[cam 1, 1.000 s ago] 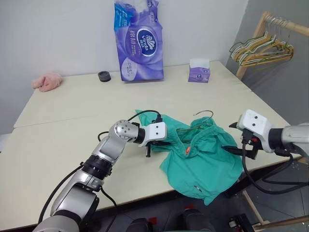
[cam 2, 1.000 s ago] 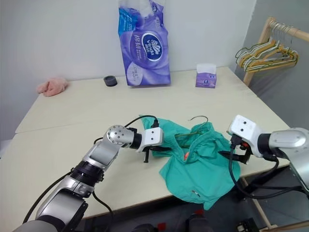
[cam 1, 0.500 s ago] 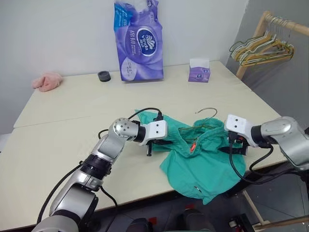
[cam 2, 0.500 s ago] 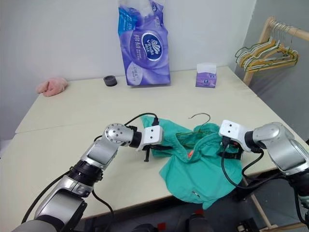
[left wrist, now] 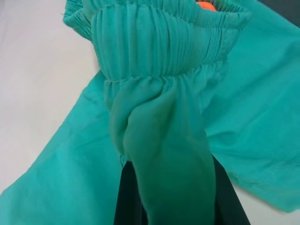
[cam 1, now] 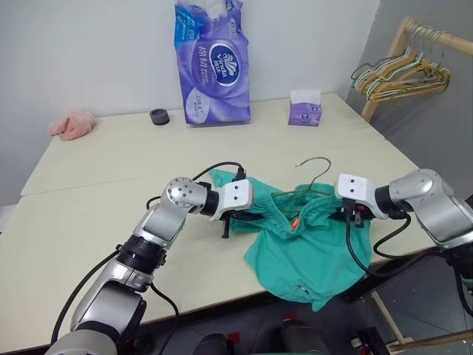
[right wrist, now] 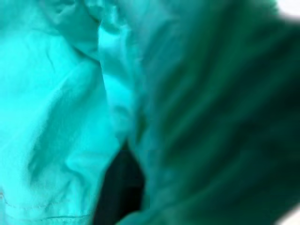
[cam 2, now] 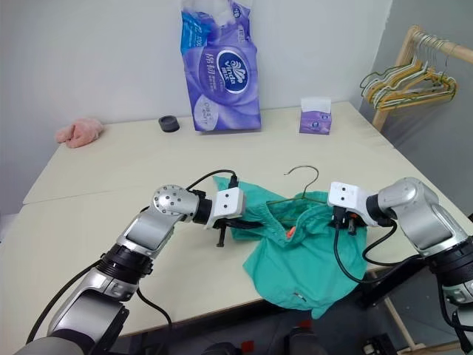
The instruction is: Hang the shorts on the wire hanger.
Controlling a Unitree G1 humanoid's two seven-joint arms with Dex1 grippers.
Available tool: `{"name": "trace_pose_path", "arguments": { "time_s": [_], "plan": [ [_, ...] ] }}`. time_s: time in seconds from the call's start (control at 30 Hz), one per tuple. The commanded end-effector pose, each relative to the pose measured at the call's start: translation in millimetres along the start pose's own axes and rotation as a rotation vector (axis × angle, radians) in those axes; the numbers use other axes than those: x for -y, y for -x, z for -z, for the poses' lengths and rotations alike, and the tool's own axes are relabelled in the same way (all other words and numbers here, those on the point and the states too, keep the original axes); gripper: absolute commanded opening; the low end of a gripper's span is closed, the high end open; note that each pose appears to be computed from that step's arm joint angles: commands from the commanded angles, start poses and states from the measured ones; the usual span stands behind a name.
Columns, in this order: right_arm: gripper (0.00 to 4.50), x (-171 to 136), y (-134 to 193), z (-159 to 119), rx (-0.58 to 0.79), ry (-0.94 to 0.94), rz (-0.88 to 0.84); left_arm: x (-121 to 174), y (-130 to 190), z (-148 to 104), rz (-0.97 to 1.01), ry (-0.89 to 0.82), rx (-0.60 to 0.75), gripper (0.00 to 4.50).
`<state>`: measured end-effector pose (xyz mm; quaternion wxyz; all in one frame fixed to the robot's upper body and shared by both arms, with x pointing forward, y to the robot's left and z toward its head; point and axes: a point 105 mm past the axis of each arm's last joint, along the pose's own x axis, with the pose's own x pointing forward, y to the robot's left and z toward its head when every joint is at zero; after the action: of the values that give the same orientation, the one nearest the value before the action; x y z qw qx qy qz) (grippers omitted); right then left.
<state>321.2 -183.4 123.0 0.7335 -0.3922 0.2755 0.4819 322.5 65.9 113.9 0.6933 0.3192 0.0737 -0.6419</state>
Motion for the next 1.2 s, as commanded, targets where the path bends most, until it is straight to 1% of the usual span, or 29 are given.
{"name": "trace_pose_path", "arguments": {
  "time_s": [0.03, 0.2, 0.23, 0.33, 0.37, 0.4, 0.43, 0.47, 0.6, 0.63, 0.73, 0.9, 1.07, 1.2],
  "plan": [
    [0.00, 6.1, 14.8, -17.4, 0.047, 0.038, 0.031, -6.5, 8.0, -12.8, -0.019, -0.050, 0.025, 0.01],
    [0.00, -2.1, 22.8, -22.7, 0.076, 0.023, 0.008, -8.1, 9.8, -8.8, -0.030, -0.058, 0.021, 0.01],
    [0.00, -2.9, 24.2, -24.0, 0.083, 0.019, 0.007, -11.3, 9.8, -8.5, -0.053, -0.048, 0.026, 0.01],
    [0.00, -5.2, 26.8, -26.8, 0.099, 0.007, 0.008, -10.7, 8.8, -10.4, -0.040, 0.005, 0.072, 0.01],
    [0.00, -6.1, 27.3, -27.4, 0.102, 0.003, 0.007, -9.4, 8.4, -11.2, -0.031, 0.020, 0.086, 0.36],
    [0.00, -8.3, 28.1, -28.2, 0.110, -0.005, 0.004, -8.7, 8.2, -16.1, -0.027, 0.058, 0.133, 0.72],
    [0.00, -9.8, 28.9, -28.6, 0.115, -0.012, 0.002, -9.7, 8.6, -21.0, -0.031, 0.091, 0.176, 0.88],
    [0.00, -11.2, 29.8, -28.6, 0.117, -0.016, 0.001, -11.3, 9.6, -24.3, -0.038, 0.110, 0.202, 1.16],
    [0.00, -14.0, 32.1, -26.4, 0.118, -0.034, 0.002, -23.3, 18.1, -25.3, -0.096, 0.162, 0.238, 2.33],
    [0.00, -15.1, 33.1, -25.1, 0.118, -0.043, 0.001, -25.6, 23.7, -22.2, -0.101, 0.187, 0.242, 2.61],
    [0.00, -17.3, 36.2, -21.6, 0.118, -0.065, 0.002, -25.2, 39.2, -9.2, -0.075, 0.245, 0.216, 2.61],
    [0.00, -18.2, 38.8, -18.7, 0.114, -0.076, 0.003, -19.9, 47.0, 11.2, -0.018, 0.268, 0.131, 2.61],
    [0.00, -19.4, 39.1, -19.2, 0.113, -0.077, -0.002, -30.2, 42.3, 22.3, -0.056, 0.234, 0.094, 2.61],
    [0.00, -20.3, 38.5, -20.9, 0.117, -0.077, -0.004, -36.2, 30.8, 20.1, -0.084, 0.224, 0.133, 2.61]
  ]
}}
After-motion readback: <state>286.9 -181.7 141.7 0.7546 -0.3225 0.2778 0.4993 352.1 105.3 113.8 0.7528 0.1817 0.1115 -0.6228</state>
